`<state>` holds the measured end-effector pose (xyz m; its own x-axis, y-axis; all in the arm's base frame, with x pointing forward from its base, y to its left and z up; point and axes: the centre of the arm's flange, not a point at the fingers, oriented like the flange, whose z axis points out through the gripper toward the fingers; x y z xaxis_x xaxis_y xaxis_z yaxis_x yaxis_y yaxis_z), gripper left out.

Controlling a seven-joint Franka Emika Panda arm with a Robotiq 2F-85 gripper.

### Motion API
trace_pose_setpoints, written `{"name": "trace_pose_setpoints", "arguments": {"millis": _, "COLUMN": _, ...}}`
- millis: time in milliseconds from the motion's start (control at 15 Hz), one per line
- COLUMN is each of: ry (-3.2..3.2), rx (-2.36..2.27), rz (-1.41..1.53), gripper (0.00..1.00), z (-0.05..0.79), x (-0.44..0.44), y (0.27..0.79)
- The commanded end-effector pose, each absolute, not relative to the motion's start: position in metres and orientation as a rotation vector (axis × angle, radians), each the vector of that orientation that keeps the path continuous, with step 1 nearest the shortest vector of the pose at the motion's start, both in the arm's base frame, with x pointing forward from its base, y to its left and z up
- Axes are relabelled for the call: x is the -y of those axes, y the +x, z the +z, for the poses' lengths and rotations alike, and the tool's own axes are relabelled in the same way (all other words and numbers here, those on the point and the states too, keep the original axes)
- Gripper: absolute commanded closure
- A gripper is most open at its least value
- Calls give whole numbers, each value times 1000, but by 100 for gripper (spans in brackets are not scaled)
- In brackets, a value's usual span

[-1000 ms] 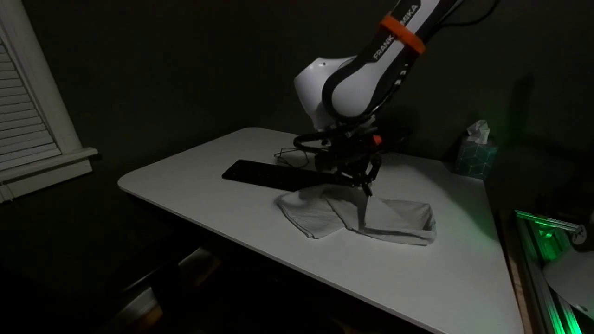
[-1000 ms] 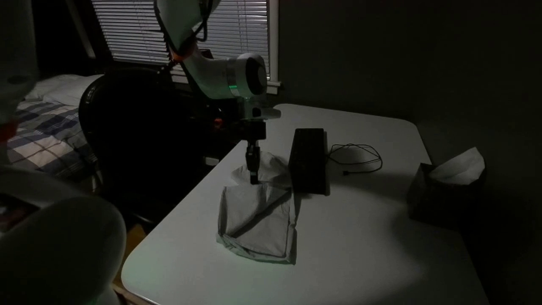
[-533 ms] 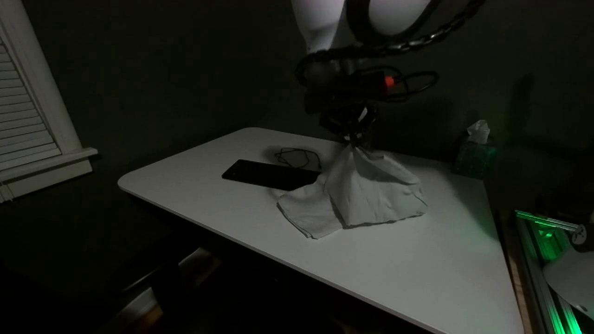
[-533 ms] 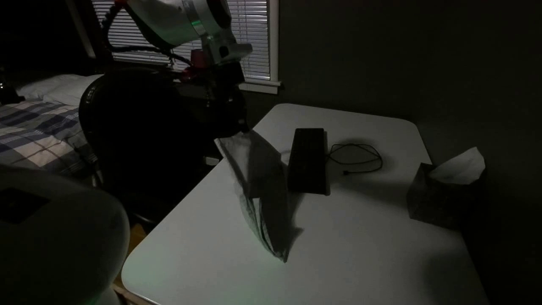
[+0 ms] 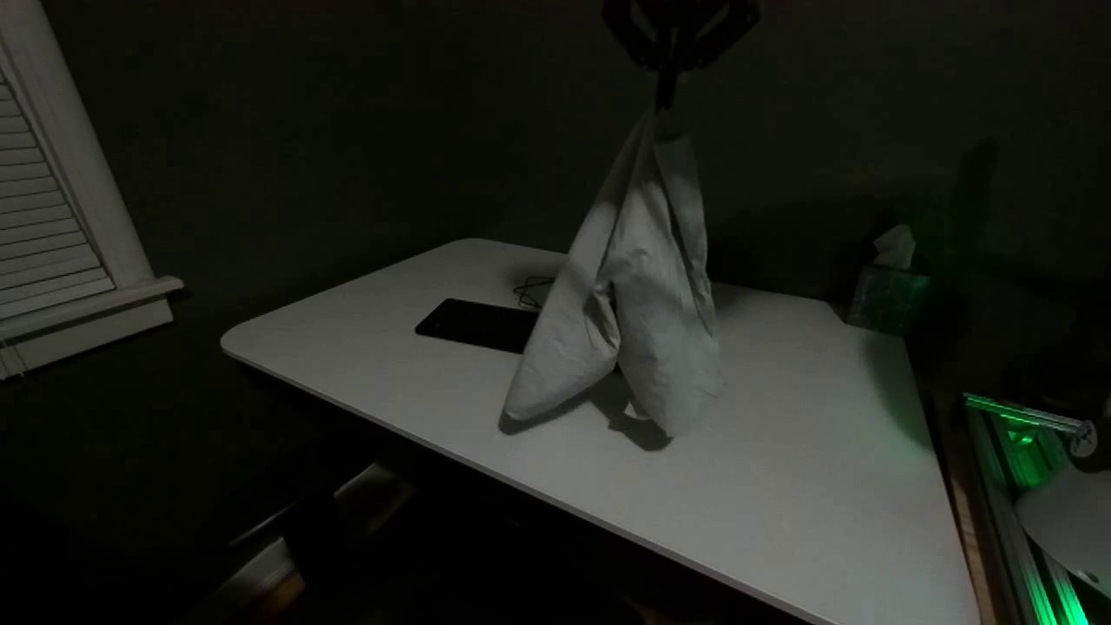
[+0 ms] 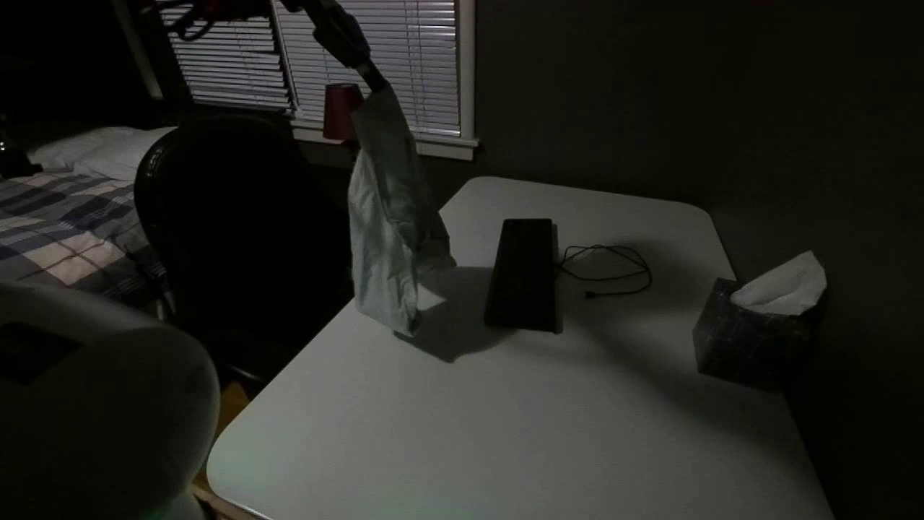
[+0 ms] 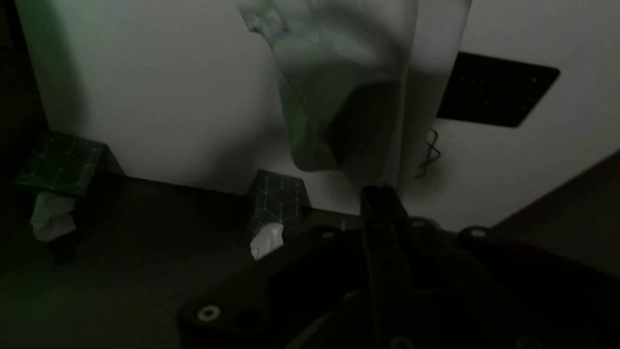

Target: Unfold the white cloth

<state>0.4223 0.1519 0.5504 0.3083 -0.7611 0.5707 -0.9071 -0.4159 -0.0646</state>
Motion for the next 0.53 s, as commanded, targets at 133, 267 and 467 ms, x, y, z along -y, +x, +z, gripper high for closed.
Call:
{"name": "trace_pose_setpoints", "arguments": {"millis": 133, "ry": 2242, "rx": 1508, "rz": 1145, "gripper": 100, "z": 646, "x": -184, "y": 360}}
{"name": "trace_pose_setpoints", "arguments": {"millis": 267, "ry": 2234, "rx": 1484, "rz": 1255, "gripper": 100, "z": 673, "x": -197, "y": 342}}
{"name": "trace_pose_setpoints", "arguments": {"millis": 467, "ry": 2194, "rx": 1469, "rz": 1387, "gripper": 100, "z": 705, "x": -211, "y": 321}}
